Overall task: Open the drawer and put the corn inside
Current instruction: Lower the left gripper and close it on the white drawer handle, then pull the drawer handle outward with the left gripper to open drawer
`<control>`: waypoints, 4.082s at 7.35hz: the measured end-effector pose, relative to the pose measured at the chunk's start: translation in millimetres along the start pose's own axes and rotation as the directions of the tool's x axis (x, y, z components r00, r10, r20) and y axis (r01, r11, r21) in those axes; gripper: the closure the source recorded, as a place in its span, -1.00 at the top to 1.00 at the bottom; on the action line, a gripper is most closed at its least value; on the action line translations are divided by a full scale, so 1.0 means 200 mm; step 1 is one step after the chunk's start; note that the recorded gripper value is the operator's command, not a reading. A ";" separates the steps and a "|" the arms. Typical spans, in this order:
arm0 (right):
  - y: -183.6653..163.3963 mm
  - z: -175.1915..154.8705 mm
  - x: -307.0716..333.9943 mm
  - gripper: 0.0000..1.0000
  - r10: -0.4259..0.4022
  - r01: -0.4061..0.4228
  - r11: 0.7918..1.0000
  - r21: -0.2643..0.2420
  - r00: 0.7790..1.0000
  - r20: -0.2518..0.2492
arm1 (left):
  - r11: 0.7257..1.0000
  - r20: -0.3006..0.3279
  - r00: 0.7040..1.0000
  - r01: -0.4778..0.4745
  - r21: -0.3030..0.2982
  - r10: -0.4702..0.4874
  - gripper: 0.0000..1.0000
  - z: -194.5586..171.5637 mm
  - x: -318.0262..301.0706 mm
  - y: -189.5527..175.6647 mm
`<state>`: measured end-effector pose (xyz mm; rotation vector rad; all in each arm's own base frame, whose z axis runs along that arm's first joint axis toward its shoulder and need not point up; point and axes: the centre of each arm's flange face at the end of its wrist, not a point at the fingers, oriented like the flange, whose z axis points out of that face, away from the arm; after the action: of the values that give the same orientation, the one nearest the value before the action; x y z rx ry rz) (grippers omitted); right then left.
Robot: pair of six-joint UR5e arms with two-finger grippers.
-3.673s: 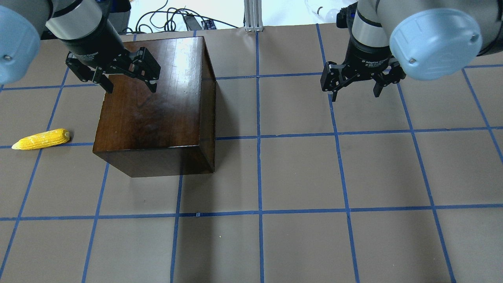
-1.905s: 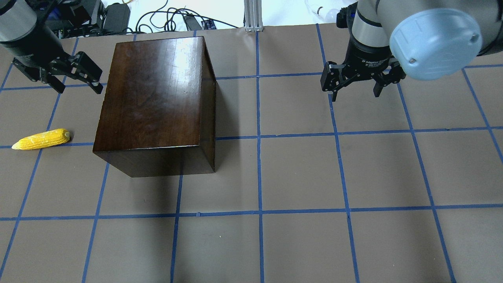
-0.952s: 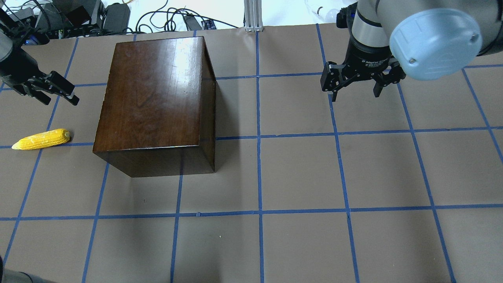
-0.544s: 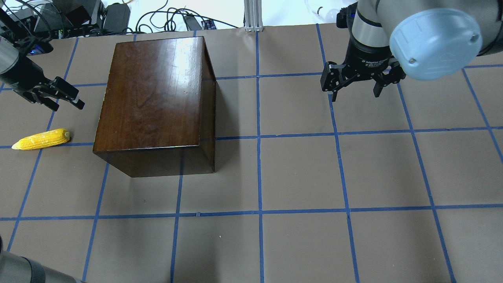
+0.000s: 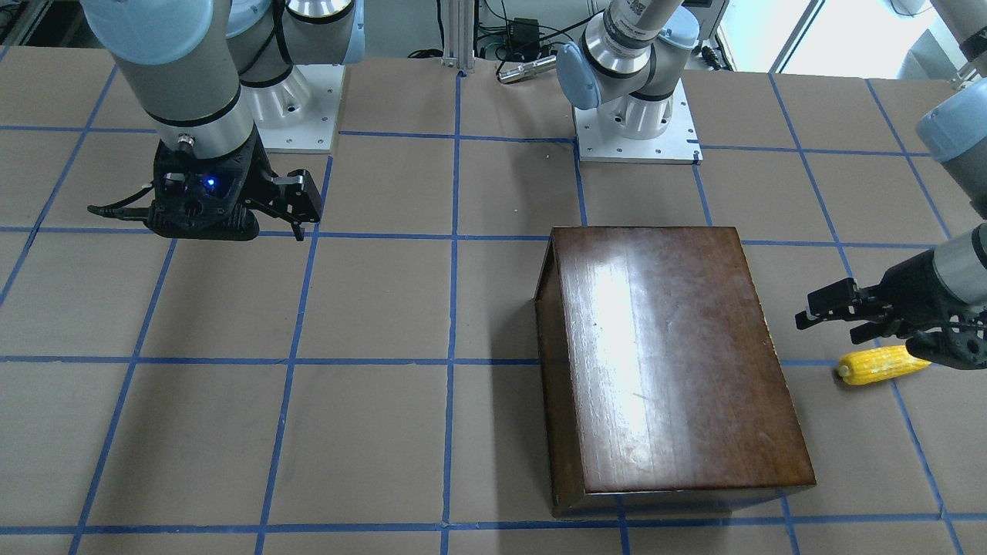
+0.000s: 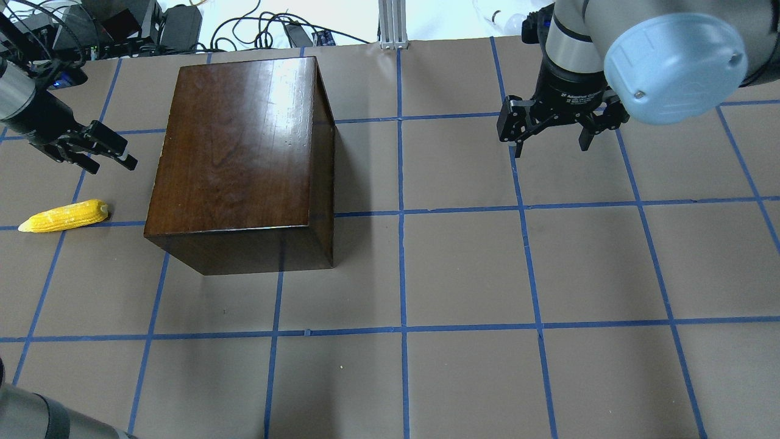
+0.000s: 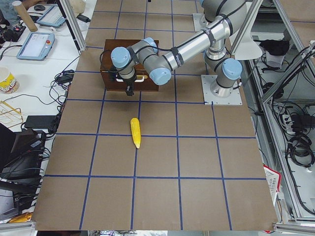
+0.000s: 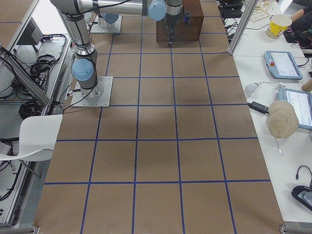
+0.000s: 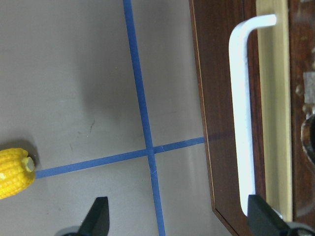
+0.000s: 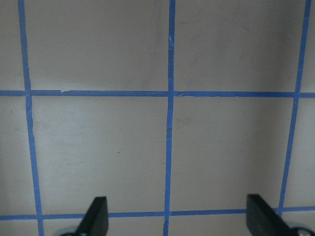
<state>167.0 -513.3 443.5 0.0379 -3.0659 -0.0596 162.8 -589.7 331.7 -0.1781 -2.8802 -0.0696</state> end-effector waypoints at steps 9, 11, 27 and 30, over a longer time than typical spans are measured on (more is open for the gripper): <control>0.00 0.00 0.00 1.00 0.000 0.000 1.000 0.000 1.000 0.000 | 0.980 -0.149 0.969 0.199 -0.015 -0.199 1.00 0.22 -0.01 -0.07; 0.00 0.00 0.00 1.00 0.000 0.000 1.000 0.000 1.000 0.000 | 0.980 -0.154 0.968 0.197 -0.028 -0.199 1.00 0.26 -0.03 -0.08; 0.00 0.00 0.00 1.00 0.000 0.000 1.000 0.000 1.000 0.000 | 0.999 -0.086 0.995 0.048 0.019 -0.046 1.00 0.22 -0.12 -0.09; 0.00 0.00 0.00 1.00 0.000 0.000 1.000 0.000 1.000 0.000 | 0.995 -0.059 0.994 0.093 0.019 -0.092 1.00 0.21 -0.21 -0.06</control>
<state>167.0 -513.3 443.5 0.0379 -3.0659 -0.0596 191.1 -603.5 280.1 -0.0379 -2.8288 -0.0603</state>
